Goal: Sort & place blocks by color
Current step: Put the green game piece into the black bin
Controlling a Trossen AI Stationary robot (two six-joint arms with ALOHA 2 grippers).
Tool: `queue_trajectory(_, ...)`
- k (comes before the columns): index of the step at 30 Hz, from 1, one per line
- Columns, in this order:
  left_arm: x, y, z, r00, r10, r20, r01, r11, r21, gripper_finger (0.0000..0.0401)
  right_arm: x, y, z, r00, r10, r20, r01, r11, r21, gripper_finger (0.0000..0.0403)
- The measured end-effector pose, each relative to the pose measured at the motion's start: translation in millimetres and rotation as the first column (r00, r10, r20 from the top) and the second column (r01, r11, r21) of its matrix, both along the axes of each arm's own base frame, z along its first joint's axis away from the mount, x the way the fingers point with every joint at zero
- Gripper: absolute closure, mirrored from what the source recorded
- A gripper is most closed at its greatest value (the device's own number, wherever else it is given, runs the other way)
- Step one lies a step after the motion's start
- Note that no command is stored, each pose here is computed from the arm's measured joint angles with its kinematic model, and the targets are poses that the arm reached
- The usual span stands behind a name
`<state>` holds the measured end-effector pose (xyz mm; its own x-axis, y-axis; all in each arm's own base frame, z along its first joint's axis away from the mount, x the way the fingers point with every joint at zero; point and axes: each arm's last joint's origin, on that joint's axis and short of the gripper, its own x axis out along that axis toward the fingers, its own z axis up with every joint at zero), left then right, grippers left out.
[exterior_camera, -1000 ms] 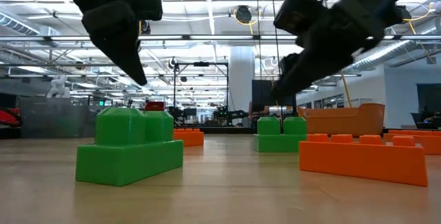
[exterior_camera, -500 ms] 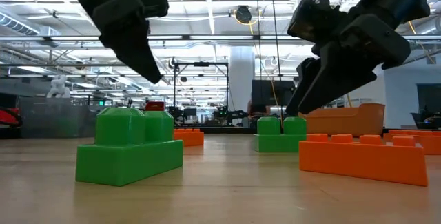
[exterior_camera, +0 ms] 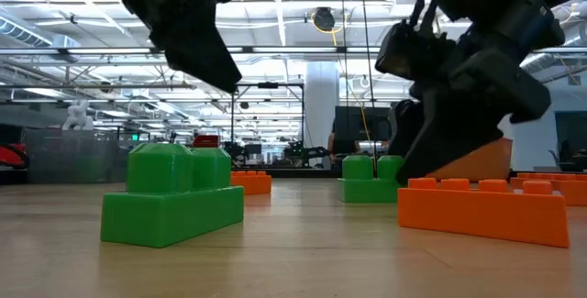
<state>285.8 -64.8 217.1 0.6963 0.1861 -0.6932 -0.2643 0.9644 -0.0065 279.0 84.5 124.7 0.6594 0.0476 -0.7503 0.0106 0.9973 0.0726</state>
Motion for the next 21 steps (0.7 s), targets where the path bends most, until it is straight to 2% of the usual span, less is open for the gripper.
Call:
queue_trajectory(6,0,0,0,1.000,0.001,-0.004,-0.001,1.000,0.001,0.0158,5,-1,-17,0.999,-0.017,-0.033,0.017,1.000,-0.011,0.0142)
queue_trajectory(14,0,1,1,0.999,0.033,0.013,-0.033,0.999,0.018,0.0158,10,-1,-24,0.999,-0.037,0.009,0.037,0.998,-0.045,0.0213)
queue_trajectory(19,0,1,1,0.999,0.043,0.015,-0.043,0.999,0.020,0.0158,12,-1,-23,0.999,-0.027,0.036,0.029,0.998,-0.050,0.0282)
queue_trajectory(21,0,1,1,0.999,0.043,0.017,-0.043,0.999,0.019,0.0158,13,-2,-23,0.999,-0.027,0.044,0.029,0.998,-0.047,0.0283)
